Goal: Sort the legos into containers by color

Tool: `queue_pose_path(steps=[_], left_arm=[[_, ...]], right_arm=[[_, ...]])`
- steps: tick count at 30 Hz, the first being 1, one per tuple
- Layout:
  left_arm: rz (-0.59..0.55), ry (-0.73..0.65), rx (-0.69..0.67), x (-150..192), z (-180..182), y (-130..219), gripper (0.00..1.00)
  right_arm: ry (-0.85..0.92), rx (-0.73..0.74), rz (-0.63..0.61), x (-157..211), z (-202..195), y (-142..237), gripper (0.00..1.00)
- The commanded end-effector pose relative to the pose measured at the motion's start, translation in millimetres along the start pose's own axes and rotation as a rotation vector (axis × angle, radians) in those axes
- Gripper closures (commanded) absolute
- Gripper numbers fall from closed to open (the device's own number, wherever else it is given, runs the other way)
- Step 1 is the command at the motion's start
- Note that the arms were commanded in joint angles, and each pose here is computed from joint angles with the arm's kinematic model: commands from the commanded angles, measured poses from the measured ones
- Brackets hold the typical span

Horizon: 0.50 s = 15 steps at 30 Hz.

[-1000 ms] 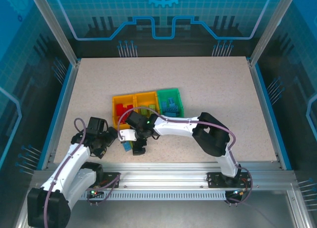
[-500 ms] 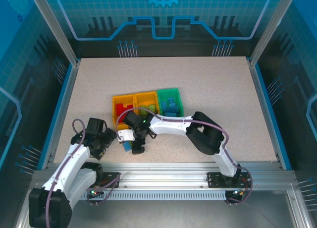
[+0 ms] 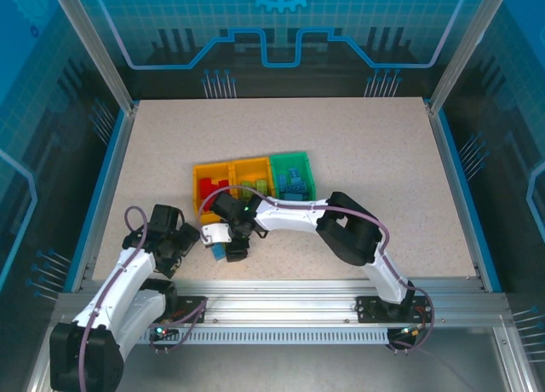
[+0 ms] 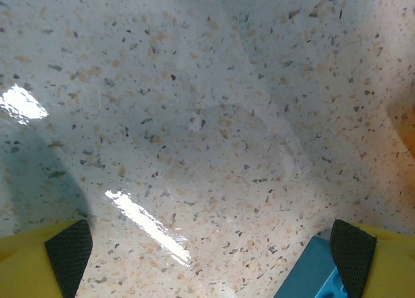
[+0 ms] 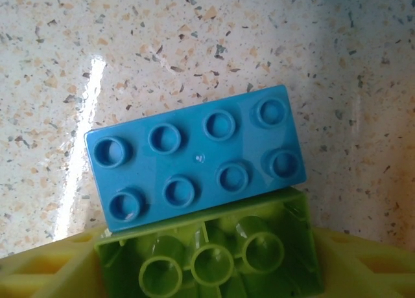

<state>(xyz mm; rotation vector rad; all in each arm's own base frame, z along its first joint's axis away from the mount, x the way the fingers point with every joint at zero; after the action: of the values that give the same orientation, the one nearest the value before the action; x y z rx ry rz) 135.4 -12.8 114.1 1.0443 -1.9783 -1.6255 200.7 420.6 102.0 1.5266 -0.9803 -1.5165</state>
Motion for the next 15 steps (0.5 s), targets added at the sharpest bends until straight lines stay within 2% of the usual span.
queue_pose_path(steps=[1, 9, 15], left_arm=[[0.041, -0.022, 0.085, 3.1, -8.2, 1.9, 0.01], [0.040, -0.028, 0.088, 2.7, -8.9, 3.0, 0.01], [0.030, -0.040, 0.096, 0.9, -11.0, 5.9, 0.01]], right_arm=[[0.006, 0.010, 0.015, 4.7, 3.4, -10.9, 0.33], [-0.038, 0.042, -0.056, 0.5, 3.2, 24.5, 0.39], [-0.105, 0.087, -0.141, 0.3, -6.2, 67.9, 0.39]])
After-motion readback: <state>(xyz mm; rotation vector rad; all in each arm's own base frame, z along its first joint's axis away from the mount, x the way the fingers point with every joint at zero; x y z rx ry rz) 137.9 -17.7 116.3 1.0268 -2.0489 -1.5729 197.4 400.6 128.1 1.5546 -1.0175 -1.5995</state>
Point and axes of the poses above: each hand's point on the last joint's axis, 136 mm out from that joint toward the fingers, its own y axis back along the fingers, its own z axis along the line the jaws close on, x = y × z, the point moved 9 cm from there along y, back along the fingers, and after that the axes turned 12 degrees about -y, right-handed, at the moved point
